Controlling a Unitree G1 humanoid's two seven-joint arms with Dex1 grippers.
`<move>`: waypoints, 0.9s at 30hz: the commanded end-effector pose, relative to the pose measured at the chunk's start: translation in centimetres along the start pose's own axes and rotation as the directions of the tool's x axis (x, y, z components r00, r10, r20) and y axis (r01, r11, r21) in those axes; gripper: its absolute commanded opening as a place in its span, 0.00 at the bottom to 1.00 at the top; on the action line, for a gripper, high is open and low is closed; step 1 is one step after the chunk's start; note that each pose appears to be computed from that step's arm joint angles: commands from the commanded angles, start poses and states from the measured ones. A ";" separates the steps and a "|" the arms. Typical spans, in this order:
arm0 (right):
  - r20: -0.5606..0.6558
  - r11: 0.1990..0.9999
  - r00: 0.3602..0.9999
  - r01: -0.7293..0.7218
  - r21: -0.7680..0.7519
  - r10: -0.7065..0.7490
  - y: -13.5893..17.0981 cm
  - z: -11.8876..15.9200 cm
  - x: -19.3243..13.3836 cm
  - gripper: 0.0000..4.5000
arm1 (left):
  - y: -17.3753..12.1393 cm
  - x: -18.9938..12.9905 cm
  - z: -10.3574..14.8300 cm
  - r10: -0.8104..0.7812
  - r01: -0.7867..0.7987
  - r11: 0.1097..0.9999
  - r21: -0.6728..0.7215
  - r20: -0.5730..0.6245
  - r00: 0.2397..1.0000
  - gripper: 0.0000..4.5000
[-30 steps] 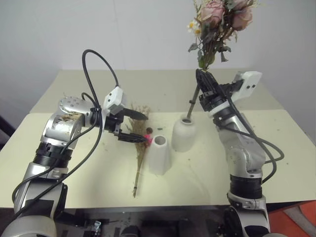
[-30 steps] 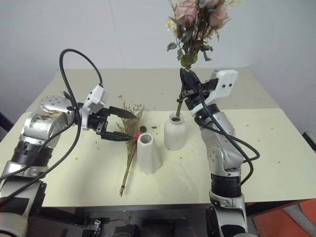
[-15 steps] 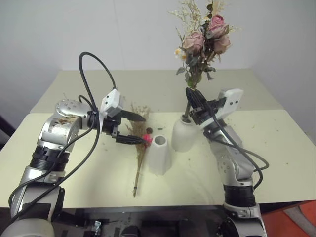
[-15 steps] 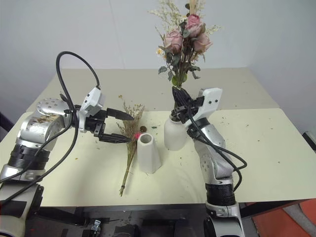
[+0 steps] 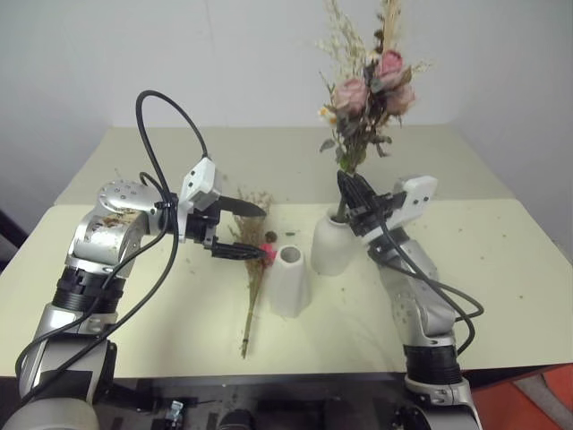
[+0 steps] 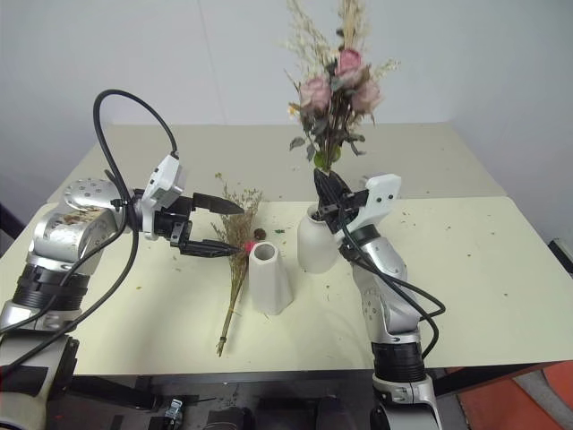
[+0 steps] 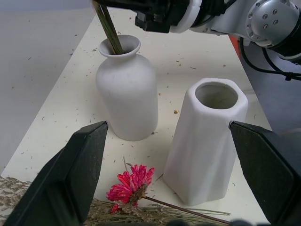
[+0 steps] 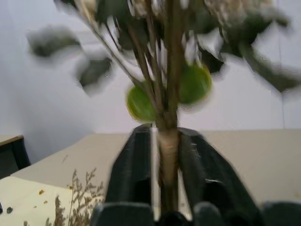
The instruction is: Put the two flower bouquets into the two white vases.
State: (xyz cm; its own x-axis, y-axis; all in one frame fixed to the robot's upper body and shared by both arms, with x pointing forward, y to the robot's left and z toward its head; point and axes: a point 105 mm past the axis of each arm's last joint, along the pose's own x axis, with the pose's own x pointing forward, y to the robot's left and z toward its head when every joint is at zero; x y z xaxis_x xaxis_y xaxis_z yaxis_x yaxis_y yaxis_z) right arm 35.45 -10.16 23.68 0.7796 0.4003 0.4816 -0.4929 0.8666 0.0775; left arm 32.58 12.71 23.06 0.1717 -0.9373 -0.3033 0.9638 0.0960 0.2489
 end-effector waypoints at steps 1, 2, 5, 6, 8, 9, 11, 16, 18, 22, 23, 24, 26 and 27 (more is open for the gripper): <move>0.089 0.999 0.996 -0.023 -0.023 0.025 0.5 2.4 -0.3 0.55 | 0.2 -0.7 1.7 0.029 -0.032 0.997 0.066 0.051 0.998 1.00; 0.087 1.000 0.996 -0.024 -0.017 0.025 0.5 2.4 -0.6 0.63 | 0.3 -0.8 1.7 0.037 -0.041 0.996 0.073 0.055 0.998 1.00; 0.081 1.000 0.996 -0.026 -0.017 0.027 0.7 2.4 -1.1 0.85 | 0.6 -0.8 1.9 0.059 -0.066 0.994 0.089 0.074 0.996 1.00; 0.084 0.999 0.996 -0.036 -0.011 0.037 0.9 2.5 -1.4 0.92 | 0.7 -0.8 2.0 0.062 -0.069 0.993 0.093 0.080 0.995 1.00; 0.084 0.998 0.995 -0.059 -0.006 0.059 1.2 2.6 -2.1 1.00 | 0.8 -0.7 2.2 0.065 -0.074 0.992 0.098 0.090 0.994 1.00; 0.081 0.997 0.994 -0.073 -0.003 0.073 1.4 2.7 -2.4 1.00 | 0.8 -0.7 2.2 0.065 -0.075 0.992 0.099 0.093 0.993 1.00; 0.073 0.996 0.993 -0.092 -0.001 0.092 1.6 2.8 -2.9 1.00 | 0.8 -0.7 2.2 0.064 -0.074 0.992 0.099 0.096 0.993 1.00; 0.029 0.990 0.990 -0.139 0.000 0.139 2.0 2.6 -4.8 1.00 | 0.6 -0.9 2.0 0.058 -0.067 0.993 0.095 0.098 0.994 1.00; 0.011 0.990 0.990 -0.138 -0.008 0.138 1.9 2.5 -5.2 1.00 | 0.6 -0.9 2.0 0.058 -0.068 0.993 0.094 0.098 0.993 1.00; -0.046 0.987 0.987 -0.158 -0.043 0.156 1.7 2.3 -6.3 1.00 | 1.1 -1.3 1.7 0.114 -0.120 0.991 0.060 0.097 0.989 1.00; -0.065 0.983 0.984 -0.170 -0.065 0.166 1.7 2.4 -6.6 1.00 | 1.6 -1.5 1.5 0.159 -0.163 0.986 0.033 0.098 0.982 1.00; -0.077 0.980 0.982 -0.181 -0.080 0.175 1.6 2.6 -6.8 1.00 | 2.1 -1.7 1.2 0.211 -0.213 0.977 0.009 0.092 0.973 1.00; -0.127 0.970 0.972 -0.212 -0.122 0.197 1.4 3.0 -7.3 1.00 | 3.5 -2.2 0.2 0.358 -0.355 0.933 -0.058 0.049 0.932 1.00; -0.153 0.964 0.967 -0.226 -0.140 0.204 1.3 3.3 -7.5 1.00 | 4.2 -2.5 -0.4 0.428 -0.424 0.901 -0.094 0.021 0.904 1.00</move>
State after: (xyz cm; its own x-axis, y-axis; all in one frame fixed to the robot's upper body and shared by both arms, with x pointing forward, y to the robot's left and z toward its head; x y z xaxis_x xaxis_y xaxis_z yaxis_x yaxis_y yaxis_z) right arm 28.80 -12.76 21.37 0.7393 0.5897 0.3251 -0.5925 0.7991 -0.1018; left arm 35.23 14.49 24.08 0.4415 -0.8799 -0.1756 0.8805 0.3872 0.2735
